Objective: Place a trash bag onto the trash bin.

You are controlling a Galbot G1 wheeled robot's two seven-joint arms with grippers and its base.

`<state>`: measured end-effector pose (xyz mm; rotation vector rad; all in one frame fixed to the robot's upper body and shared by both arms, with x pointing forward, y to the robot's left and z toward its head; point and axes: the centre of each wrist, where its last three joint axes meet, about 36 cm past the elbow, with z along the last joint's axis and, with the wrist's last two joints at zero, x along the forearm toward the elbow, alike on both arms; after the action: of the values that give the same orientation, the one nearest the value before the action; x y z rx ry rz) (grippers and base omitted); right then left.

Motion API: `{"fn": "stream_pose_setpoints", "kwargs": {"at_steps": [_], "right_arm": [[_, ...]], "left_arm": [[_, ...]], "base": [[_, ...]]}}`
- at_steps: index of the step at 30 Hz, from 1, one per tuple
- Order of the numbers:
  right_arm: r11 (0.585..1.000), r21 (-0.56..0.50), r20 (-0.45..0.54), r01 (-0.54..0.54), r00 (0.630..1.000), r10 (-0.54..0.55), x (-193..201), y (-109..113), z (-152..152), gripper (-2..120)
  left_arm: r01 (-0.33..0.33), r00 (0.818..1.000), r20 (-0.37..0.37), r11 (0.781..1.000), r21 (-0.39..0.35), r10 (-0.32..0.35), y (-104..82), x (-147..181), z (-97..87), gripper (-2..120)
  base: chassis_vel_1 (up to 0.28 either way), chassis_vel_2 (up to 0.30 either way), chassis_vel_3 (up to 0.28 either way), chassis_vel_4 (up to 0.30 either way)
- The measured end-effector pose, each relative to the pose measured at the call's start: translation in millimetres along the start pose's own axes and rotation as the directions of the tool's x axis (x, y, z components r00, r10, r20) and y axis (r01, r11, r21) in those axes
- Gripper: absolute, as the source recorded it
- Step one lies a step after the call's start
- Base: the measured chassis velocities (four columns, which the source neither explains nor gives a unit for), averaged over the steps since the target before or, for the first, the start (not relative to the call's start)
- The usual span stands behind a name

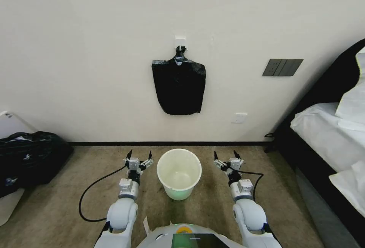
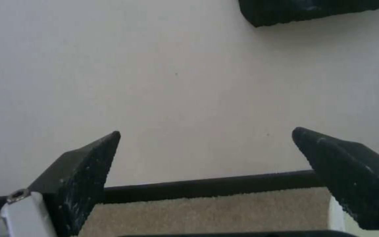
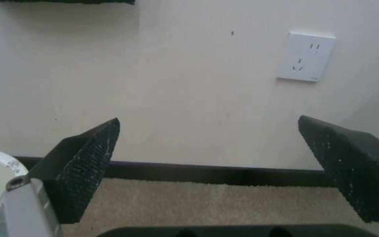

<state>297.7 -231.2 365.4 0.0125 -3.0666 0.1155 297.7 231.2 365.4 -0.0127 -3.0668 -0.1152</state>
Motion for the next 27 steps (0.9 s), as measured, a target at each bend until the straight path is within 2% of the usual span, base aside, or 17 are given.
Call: {"fn": "stream_pose_setpoints", "kwargs": {"at_steps": [24,27], "right_arm": [[1.0,0.001,0.001,0.003,1.0,-0.003,2,1,1,100],[1.0,0.003,0.041,0.028,0.999,-0.028,33,22,3,100]], "left_arm": [[0.001,1.0,0.0,1.0,-0.001,-0.001,-0.4,3,1.2,100],[0.011,0.999,0.044,1.0,-0.013,-0.01,-7.5,34,3.7,100]], "base": [[0.0,0.0,0.0,0.0],[0.0,0.0,0.0,0.0]]}}
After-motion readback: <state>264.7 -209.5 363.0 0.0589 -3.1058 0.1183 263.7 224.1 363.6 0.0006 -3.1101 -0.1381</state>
